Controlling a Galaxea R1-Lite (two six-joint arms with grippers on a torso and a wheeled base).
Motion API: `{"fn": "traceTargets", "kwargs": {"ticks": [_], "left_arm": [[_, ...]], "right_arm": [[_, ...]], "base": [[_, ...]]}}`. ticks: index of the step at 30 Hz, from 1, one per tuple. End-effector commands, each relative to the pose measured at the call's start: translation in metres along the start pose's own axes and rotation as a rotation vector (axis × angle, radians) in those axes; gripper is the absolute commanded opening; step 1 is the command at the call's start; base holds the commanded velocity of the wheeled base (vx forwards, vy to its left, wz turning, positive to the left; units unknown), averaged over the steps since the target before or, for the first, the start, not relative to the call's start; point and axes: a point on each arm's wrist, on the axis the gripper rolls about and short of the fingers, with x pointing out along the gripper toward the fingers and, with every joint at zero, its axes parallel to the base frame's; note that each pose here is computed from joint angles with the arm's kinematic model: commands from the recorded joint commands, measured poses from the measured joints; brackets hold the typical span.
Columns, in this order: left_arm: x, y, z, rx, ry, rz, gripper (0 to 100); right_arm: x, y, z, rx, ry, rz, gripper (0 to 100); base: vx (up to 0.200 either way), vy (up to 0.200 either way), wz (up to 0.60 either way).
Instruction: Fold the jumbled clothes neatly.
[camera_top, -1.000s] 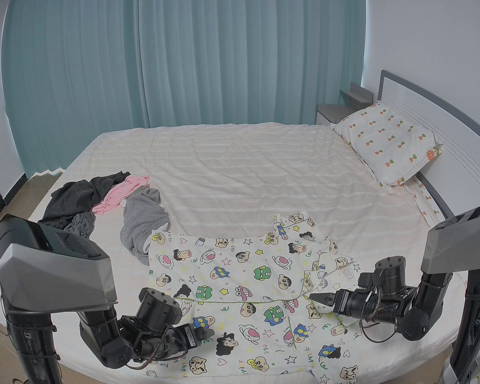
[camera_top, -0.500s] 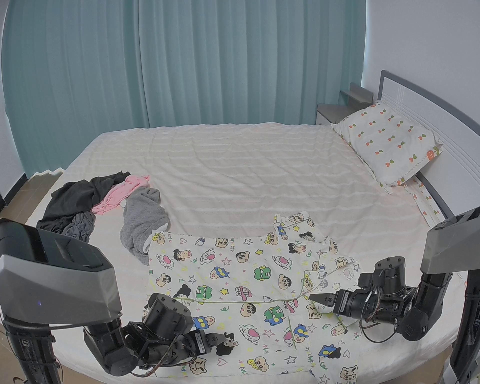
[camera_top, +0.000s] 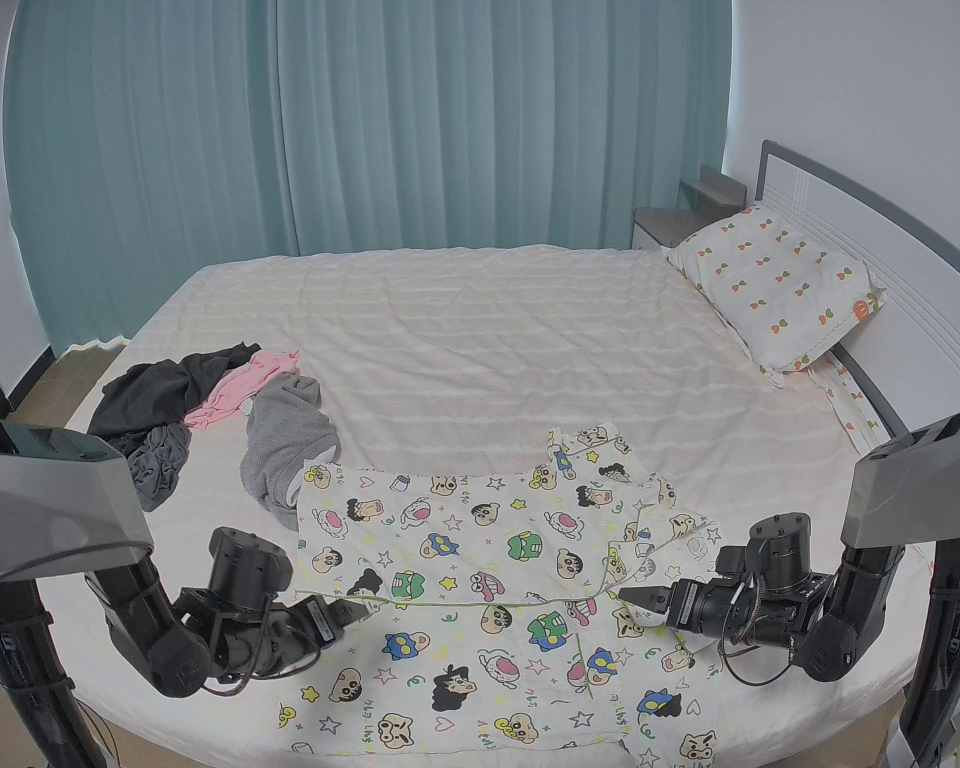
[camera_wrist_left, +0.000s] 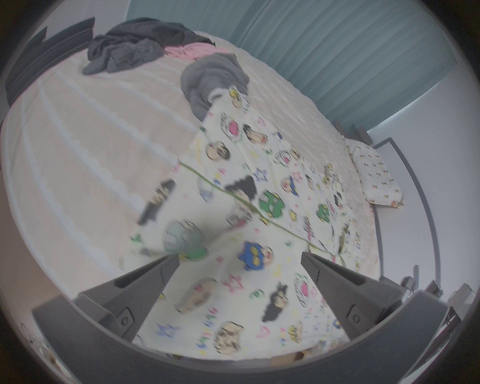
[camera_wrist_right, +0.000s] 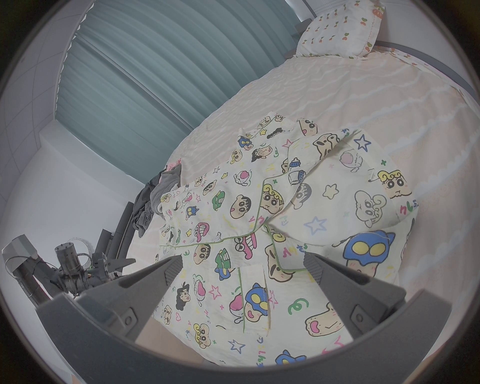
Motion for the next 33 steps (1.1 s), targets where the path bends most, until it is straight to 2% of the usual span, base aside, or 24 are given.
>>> {"fn": "traceTargets", "kwargs": {"ticks": [1, 4, 5, 7, 11, 25, 33], "left_arm": [[0.011, 0.021, 0.008, 0.015, 0.000, 0.086, 100], [0.018, 0.025, 0.004, 0.039, 0.012, 0.117, 100], [0.034, 0.031, 0.000, 0.085, 0.003, 0.187, 100], [0.046, 0.034, -0.002, 0.109, -0.020, 0.210, 100], [0.050, 0.031, -0.006, 0.125, -0.039, 0.181, 100], [0.035, -0.005, -0.045, 0.226, 0.047, 0.091, 100], [0.023, -0.021, -0.063, 0.216, 0.110, 0.051, 100]], "right_arm": [[0.000, 0.000, 0.000, 0.000, -0.001, 0.002, 100], [0.000, 0.000, 0.000, 0.000, -0.001, 0.002, 100], [0.000, 0.000, 0.000, 0.000, -0.001, 0.002, 100], [0.000, 0.000, 0.000, 0.000, -0.001, 0.002, 100], [0.000, 0.001, 0.000, -0.001, -0.003, 0.003, 100], [0.000, 0.000, 0.000, 0.000, -0.001, 0.002, 100], [0.000, 0.000, 0.000, 0.001, -0.001, 0.000, 100]], "base": [[0.000, 0.000, 0.00], [0.000, 0.000, 0.00], [0.000, 0.000, 0.00], [0.000, 0.000, 0.00], [0.000, 0.000, 0.00], [0.000, 0.000, 0.00], [0.000, 0.000, 0.00]]}}
